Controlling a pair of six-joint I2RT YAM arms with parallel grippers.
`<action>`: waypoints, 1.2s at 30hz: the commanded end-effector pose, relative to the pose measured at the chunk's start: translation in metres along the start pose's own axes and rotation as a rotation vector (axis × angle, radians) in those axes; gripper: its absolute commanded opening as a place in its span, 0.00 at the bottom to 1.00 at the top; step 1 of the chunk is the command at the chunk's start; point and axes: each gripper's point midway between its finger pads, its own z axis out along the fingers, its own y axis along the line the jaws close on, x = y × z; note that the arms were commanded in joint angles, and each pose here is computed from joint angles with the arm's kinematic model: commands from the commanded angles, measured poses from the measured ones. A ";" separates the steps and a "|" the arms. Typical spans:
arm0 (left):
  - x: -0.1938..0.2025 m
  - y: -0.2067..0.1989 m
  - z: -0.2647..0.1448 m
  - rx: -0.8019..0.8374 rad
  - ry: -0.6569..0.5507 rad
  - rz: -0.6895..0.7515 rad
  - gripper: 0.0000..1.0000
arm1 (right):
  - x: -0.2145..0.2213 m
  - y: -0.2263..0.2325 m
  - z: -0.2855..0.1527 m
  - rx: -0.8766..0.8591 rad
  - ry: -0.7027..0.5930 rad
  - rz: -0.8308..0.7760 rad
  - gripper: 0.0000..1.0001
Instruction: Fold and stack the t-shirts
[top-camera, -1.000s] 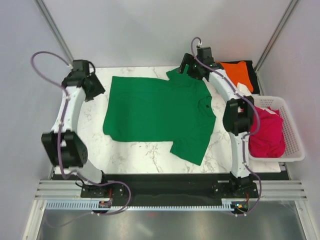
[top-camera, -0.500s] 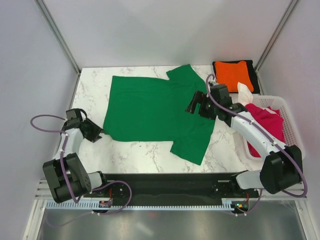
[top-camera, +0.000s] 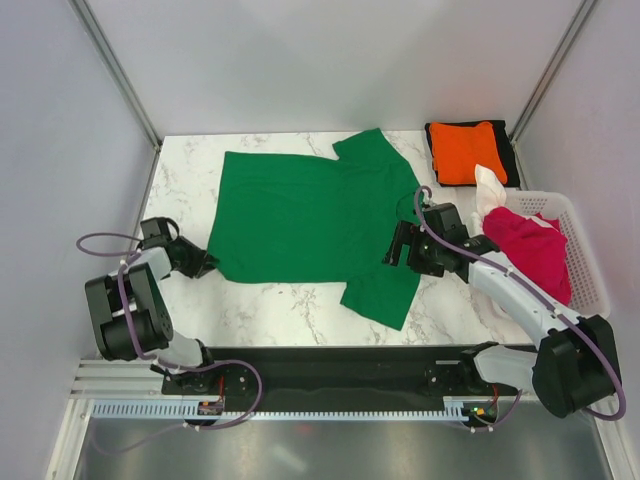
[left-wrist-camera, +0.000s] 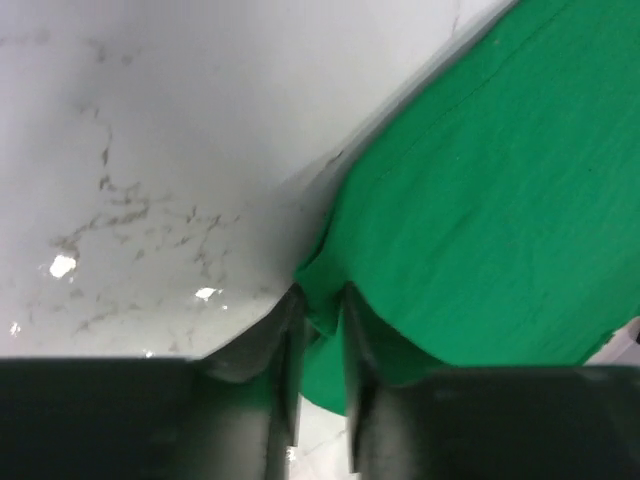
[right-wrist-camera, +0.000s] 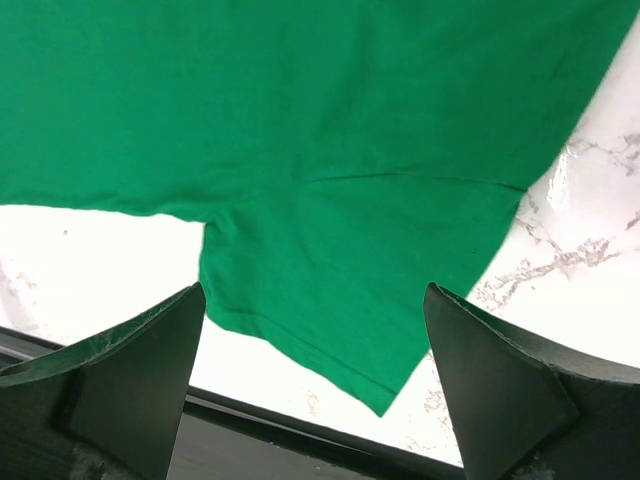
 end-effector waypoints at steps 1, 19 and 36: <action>-0.015 -0.019 0.004 0.037 -0.012 0.040 0.23 | 0.007 -0.012 0.001 0.036 0.006 -0.025 0.98; -0.027 -0.037 -0.096 -0.050 -0.114 0.278 0.50 | 0.028 -0.039 -0.015 0.151 0.060 -0.039 0.98; 0.020 -0.006 -0.034 -0.018 0.036 0.090 0.49 | 0.105 -0.055 0.017 0.183 0.301 0.030 0.92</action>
